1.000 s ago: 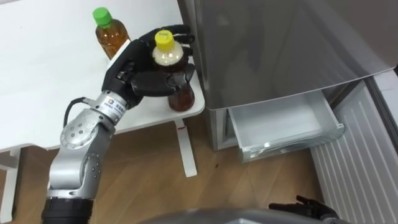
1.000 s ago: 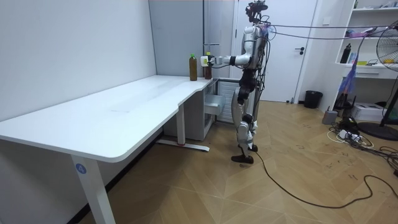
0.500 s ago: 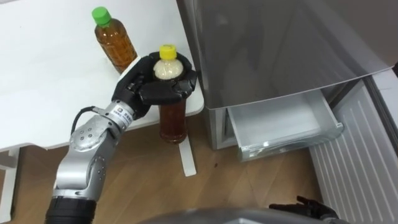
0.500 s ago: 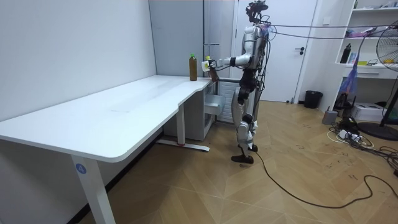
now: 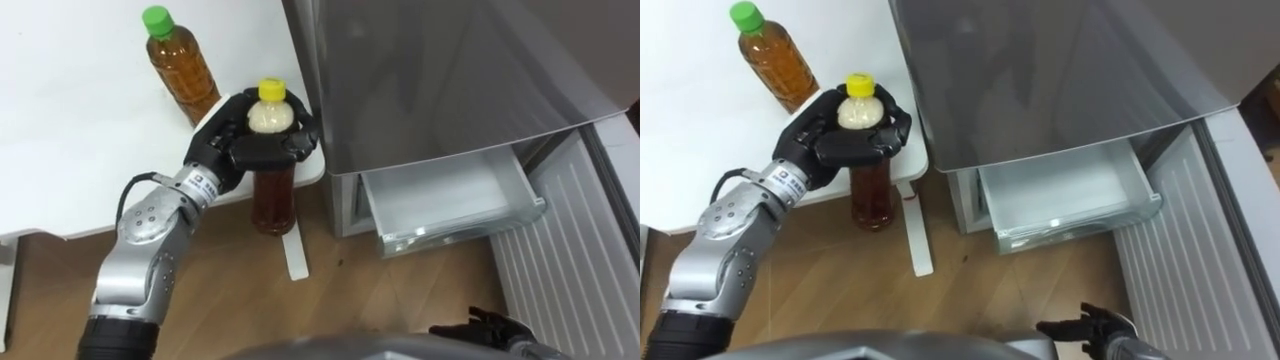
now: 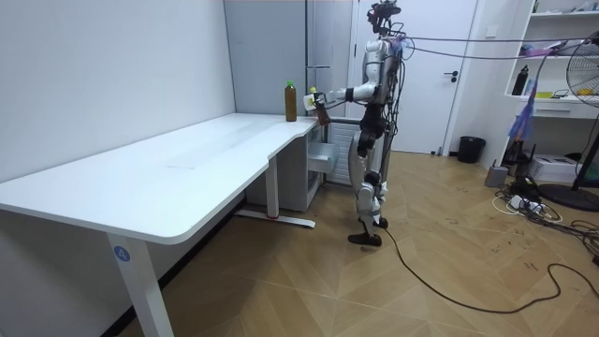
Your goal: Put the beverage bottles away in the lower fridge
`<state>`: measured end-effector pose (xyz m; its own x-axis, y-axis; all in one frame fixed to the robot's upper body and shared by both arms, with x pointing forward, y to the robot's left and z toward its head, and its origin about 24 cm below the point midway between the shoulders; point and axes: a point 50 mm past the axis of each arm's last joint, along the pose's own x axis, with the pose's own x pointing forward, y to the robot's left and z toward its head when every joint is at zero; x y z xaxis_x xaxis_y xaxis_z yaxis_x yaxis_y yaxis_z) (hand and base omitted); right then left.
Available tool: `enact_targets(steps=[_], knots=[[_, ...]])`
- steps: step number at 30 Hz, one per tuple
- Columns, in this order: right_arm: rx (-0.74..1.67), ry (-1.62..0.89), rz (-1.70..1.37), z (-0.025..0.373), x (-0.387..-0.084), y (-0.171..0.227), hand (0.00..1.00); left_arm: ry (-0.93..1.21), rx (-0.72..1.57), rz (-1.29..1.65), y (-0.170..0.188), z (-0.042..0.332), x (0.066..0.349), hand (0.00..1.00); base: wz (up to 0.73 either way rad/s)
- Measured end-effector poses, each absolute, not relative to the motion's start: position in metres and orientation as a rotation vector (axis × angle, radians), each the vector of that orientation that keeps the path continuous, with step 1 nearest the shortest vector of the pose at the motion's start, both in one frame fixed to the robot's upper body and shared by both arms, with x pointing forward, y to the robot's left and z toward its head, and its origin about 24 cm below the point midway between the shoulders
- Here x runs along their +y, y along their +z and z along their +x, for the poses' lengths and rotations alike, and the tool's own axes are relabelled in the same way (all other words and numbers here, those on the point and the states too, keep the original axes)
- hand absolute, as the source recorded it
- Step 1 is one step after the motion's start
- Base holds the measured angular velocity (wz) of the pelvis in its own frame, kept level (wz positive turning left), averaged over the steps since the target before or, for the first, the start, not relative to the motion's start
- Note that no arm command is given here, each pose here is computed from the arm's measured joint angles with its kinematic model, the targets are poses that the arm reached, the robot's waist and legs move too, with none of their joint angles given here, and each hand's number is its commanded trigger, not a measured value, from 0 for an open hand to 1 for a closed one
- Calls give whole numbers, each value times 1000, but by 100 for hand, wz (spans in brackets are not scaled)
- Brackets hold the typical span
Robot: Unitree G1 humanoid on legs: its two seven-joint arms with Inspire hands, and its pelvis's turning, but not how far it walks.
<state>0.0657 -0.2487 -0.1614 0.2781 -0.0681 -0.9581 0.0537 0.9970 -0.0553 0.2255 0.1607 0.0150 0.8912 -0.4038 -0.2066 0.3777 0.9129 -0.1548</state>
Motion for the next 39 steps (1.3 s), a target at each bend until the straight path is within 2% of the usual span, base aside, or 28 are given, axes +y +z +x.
enact_targets(steps=[12, 24, 32, 39], knots=[[1248, 53, -116, 85, -236, -160, 0, -427, 186, -153, 21, 226, 147, 100, 7], [1131, 315, -109, 112, -197, -155, 0, -406, 250, -165, 6, 209, 149, 100, 1], [925, 564, -103, 150, -166, -128, 0, -426, 290, -148, -2, 200, 146, 100, 6], [841, 714, -71, 159, -148, -114, 0, -420, 337, -158, -12, 191, 147, 100, 6]])
